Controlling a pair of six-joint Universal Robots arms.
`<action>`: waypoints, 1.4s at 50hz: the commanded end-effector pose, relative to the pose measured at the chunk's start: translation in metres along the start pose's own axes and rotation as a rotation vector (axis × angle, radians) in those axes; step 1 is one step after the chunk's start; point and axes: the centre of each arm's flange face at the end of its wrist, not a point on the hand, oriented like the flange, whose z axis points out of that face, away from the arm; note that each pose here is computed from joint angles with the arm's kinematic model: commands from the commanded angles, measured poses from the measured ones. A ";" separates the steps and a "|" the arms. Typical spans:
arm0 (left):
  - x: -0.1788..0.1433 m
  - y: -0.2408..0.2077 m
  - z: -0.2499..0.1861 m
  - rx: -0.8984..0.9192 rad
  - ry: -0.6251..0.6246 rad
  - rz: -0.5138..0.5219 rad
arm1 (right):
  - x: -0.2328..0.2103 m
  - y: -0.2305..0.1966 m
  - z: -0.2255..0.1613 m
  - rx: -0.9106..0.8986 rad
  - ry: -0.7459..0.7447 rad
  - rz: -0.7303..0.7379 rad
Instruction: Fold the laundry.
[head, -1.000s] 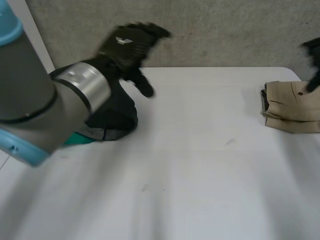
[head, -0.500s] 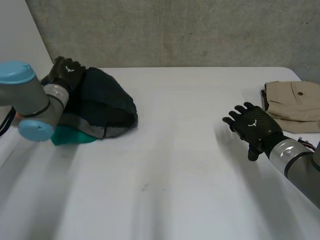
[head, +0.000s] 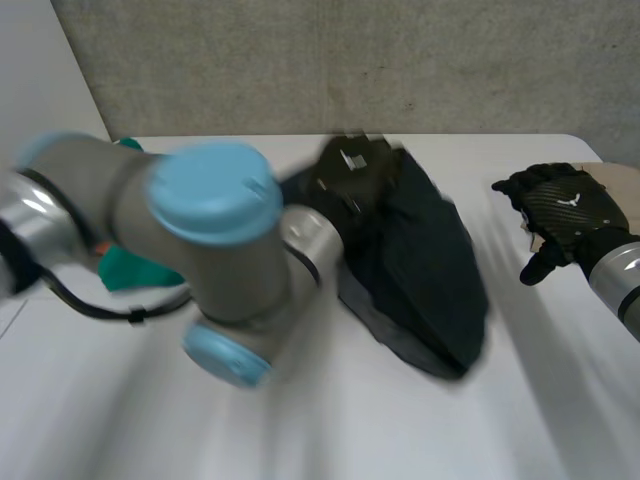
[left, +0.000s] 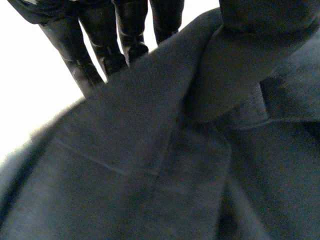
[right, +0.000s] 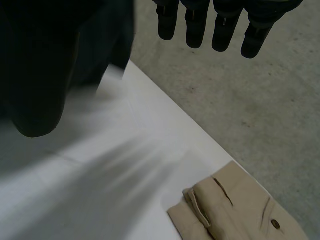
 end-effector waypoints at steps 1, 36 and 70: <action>0.031 0.038 -0.010 -0.127 0.053 0.002 | 0.005 0.003 0.000 -0.020 0.009 0.029; -0.047 0.095 0.013 -0.257 0.174 0.262 | -0.009 0.042 -0.040 -0.349 -0.082 0.395; 0.071 0.024 -0.064 -0.086 0.074 0.176 | -0.027 0.002 0.138 0.344 -0.058 0.013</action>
